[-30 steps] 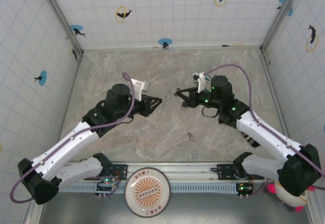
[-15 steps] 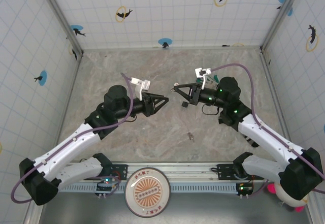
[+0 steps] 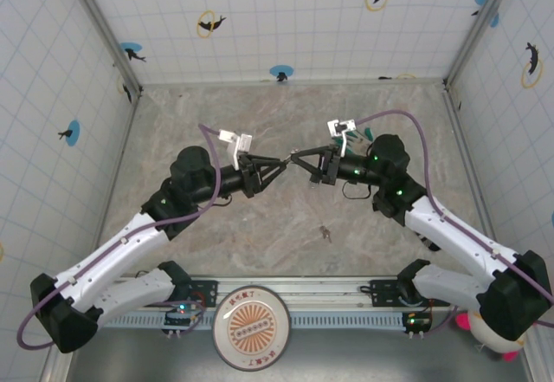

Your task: Unlock with the key

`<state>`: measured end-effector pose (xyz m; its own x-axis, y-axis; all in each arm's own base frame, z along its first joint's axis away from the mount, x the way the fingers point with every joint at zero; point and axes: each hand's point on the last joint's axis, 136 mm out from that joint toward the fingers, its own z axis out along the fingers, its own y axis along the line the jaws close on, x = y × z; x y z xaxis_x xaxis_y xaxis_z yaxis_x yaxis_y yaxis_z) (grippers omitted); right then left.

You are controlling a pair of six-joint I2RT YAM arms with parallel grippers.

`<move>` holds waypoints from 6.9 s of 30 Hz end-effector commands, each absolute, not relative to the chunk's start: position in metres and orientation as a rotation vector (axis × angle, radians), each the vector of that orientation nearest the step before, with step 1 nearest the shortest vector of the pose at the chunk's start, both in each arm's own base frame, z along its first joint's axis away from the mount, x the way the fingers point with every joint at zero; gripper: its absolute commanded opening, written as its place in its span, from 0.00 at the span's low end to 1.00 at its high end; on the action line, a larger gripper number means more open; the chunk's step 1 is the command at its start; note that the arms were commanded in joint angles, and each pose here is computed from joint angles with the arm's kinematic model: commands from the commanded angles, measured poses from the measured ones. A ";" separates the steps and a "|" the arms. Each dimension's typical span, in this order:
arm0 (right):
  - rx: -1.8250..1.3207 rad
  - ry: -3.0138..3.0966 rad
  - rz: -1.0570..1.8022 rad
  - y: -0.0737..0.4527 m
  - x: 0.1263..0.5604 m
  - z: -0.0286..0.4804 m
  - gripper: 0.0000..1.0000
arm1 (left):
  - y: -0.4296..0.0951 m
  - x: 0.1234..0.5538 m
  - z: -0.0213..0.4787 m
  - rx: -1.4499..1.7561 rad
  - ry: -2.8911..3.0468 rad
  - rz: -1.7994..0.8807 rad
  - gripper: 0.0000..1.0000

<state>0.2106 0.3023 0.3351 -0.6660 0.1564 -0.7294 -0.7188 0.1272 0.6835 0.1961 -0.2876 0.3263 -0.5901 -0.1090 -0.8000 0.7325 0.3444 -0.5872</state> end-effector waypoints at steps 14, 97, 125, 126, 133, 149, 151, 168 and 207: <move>-0.630 1.660 1.661 0.305 0.192 0.345 0.00 | -0.287 0.190 0.346 0.582 1.740 -1.376 0.02; -0.562 2.618 0.301 0.300 0.233 0.054 0.34 | -0.210 0.224 0.142 -0.056 2.433 -0.830 0.50; -0.643 2.643 0.186 0.292 0.232 0.050 0.00 | -0.208 0.225 0.150 -0.054 2.390 -0.853 0.50; -0.652 2.623 0.210 0.293 0.233 0.060 0.00 | -0.209 0.225 0.156 -0.040 2.369 -0.867 0.50; -0.717 2.426 0.480 0.296 0.238 0.151 0.00 | -0.223 0.224 0.219 0.130 2.161 -0.995 0.54; -0.889 2.004 1.197 0.305 0.197 0.326 0.00 | -0.273 0.165 0.331 0.739 1.710 -1.375 0.88; -0.909 1.969 1.248 0.308 0.191 0.337 0.00 | -0.278 0.165 0.330 0.768 1.710 -1.386 0.89; -0.890 1.874 1.390 0.315 0.187 0.365 0.00 | -0.294 0.158 0.344 0.842 1.673 -1.531 0.73; -0.846 1.845 1.462 0.314 0.185 0.372 0.00 | -0.298 0.172 0.351 0.790 1.677 -1.493 0.65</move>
